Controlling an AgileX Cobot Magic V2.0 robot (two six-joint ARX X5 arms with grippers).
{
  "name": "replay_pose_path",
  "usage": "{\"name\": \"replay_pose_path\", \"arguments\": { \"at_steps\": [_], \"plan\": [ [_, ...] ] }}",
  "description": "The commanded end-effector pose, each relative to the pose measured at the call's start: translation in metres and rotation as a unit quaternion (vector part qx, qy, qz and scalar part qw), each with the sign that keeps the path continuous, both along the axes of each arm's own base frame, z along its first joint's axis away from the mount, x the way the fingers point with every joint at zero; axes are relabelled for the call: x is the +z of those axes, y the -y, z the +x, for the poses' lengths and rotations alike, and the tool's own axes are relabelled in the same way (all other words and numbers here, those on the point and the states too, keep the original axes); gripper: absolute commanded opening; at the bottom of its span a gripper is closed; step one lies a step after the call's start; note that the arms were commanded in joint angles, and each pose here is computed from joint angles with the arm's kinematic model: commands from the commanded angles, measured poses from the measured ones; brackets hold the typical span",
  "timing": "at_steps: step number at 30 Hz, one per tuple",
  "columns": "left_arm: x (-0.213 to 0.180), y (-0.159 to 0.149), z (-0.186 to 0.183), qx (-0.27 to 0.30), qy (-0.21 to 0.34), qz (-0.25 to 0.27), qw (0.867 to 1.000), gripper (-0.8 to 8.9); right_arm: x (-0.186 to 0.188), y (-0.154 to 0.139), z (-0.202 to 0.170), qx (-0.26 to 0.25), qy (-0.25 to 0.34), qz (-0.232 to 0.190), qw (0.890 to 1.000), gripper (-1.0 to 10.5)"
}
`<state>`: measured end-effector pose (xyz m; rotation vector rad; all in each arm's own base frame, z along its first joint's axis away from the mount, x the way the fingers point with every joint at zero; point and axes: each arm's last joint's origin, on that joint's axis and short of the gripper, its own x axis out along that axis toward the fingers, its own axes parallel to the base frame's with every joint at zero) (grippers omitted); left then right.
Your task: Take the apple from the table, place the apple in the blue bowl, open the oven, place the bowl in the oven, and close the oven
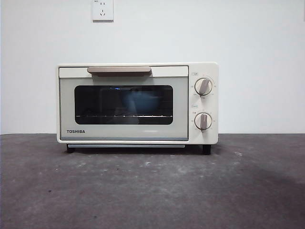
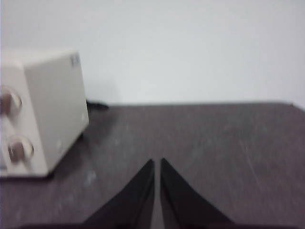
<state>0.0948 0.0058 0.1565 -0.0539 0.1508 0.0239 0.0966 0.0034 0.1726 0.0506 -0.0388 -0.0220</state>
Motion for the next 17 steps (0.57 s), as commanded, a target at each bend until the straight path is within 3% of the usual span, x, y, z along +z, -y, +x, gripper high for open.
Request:
{"name": "replay_pose_path", "arguments": {
  "at_steps": [1,7,17],
  "plan": [
    [-0.008,0.000,0.001,0.001,-0.012,-0.004,1.000,0.07,-0.008,0.000,0.000,0.000,-0.032,-0.007,0.999,0.0],
    [-0.008,0.000,0.001,0.001,-0.012,-0.004,1.000,0.07,-0.023,0.000,-0.001,0.000,-0.104,-0.012,0.995,0.0],
    [-0.008,0.000,0.001,0.001,-0.012,-0.004,1.000,0.07,-0.020,0.000,0.000,0.003,-0.090,0.002,0.996,0.0]
  ]
}}
